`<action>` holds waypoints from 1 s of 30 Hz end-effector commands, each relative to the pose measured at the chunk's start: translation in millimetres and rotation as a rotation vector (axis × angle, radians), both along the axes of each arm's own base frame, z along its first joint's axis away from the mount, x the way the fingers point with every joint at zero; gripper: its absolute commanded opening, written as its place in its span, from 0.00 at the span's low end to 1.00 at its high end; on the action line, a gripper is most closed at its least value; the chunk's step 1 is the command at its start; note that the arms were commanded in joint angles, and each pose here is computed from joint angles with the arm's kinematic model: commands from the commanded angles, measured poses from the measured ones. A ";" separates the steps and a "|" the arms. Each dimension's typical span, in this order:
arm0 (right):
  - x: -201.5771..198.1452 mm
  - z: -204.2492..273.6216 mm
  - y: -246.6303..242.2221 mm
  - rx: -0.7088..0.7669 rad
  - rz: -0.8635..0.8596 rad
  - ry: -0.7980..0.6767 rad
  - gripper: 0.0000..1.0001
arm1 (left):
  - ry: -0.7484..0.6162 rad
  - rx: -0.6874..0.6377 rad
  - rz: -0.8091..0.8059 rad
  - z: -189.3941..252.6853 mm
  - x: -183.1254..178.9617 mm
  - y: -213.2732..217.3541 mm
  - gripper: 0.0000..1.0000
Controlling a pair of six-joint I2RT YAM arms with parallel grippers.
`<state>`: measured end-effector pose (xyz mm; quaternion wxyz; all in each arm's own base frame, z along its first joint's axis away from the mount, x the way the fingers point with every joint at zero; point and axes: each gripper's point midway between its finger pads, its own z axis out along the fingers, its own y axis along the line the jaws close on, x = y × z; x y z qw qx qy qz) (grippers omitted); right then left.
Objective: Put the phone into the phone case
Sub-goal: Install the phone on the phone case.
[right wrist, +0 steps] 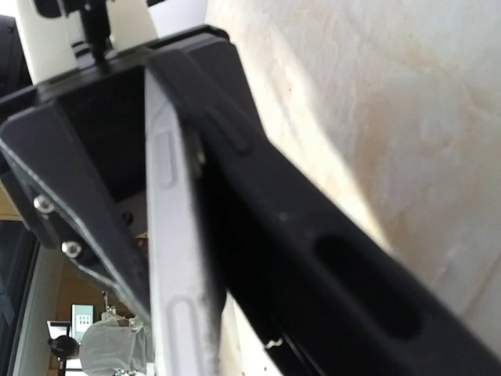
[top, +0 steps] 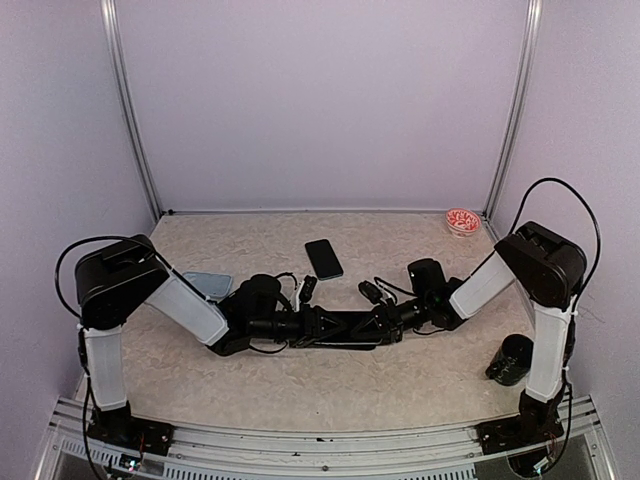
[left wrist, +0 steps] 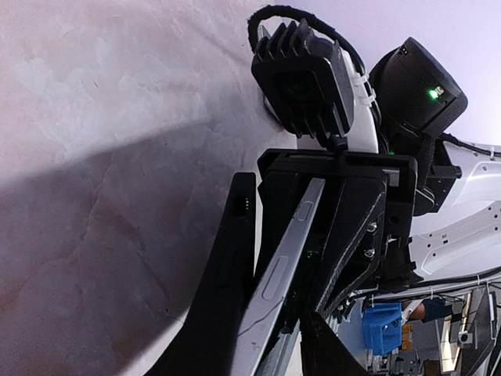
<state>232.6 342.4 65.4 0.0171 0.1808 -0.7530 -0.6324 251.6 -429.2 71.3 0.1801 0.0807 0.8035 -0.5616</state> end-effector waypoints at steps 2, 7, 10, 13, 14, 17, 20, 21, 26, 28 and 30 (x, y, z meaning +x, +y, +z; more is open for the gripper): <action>6.9 2.1 3.9 -0.070 -0.034 -0.039 0.22 | -0.122 -0.157 -0.056 52.6 -5.8 -13.3 0.36; 8.6 0.3 -0.2 -0.122 -0.040 -0.050 0.23 | -0.127 -0.161 -0.053 55.5 -4.9 -11.8 0.34; 10.0 -1.8 -2.7 -0.143 -0.042 -0.055 0.25 | -0.134 -0.165 -0.052 58.4 -4.9 -11.1 0.33; 9.5 -3.1 -4.8 -0.153 -0.040 -0.056 0.27 | -0.138 -0.166 -0.051 60.5 -4.6 -10.3 0.33; 10.0 -2.7 -5.0 -0.153 -0.041 -0.058 0.27 | -0.139 -0.167 -0.050 61.2 -4.7 -10.1 0.32; 10.1 -0.2 -5.4 -0.152 -0.040 -0.062 0.29 | -0.142 -0.168 -0.045 62.5 -3.9 -8.7 0.31; 10.6 2.4 -5.6 -0.154 -0.037 -0.069 0.30 | -0.142 -0.167 -0.043 62.4 -3.7 -7.9 0.30; 10.9 2.6 -6.2 -0.157 -0.038 -0.070 0.31 | -0.142 -0.167 -0.043 62.4 -3.6 -7.7 0.30; 10.8 1.4 -9.6 -0.166 -0.040 -0.060 0.31 | -0.146 -0.170 -0.044 64.2 -4.0 -7.5 0.30; 11.2 0.7 -11.5 -0.170 -0.043 -0.056 0.32 | -0.145 -0.170 -0.041 64.7 -3.2 -7.1 0.30; 11.4 0.1 -13.2 -0.174 -0.046 -0.050 0.32 | -0.147 -0.172 -0.040 65.5 -3.0 -6.5 0.30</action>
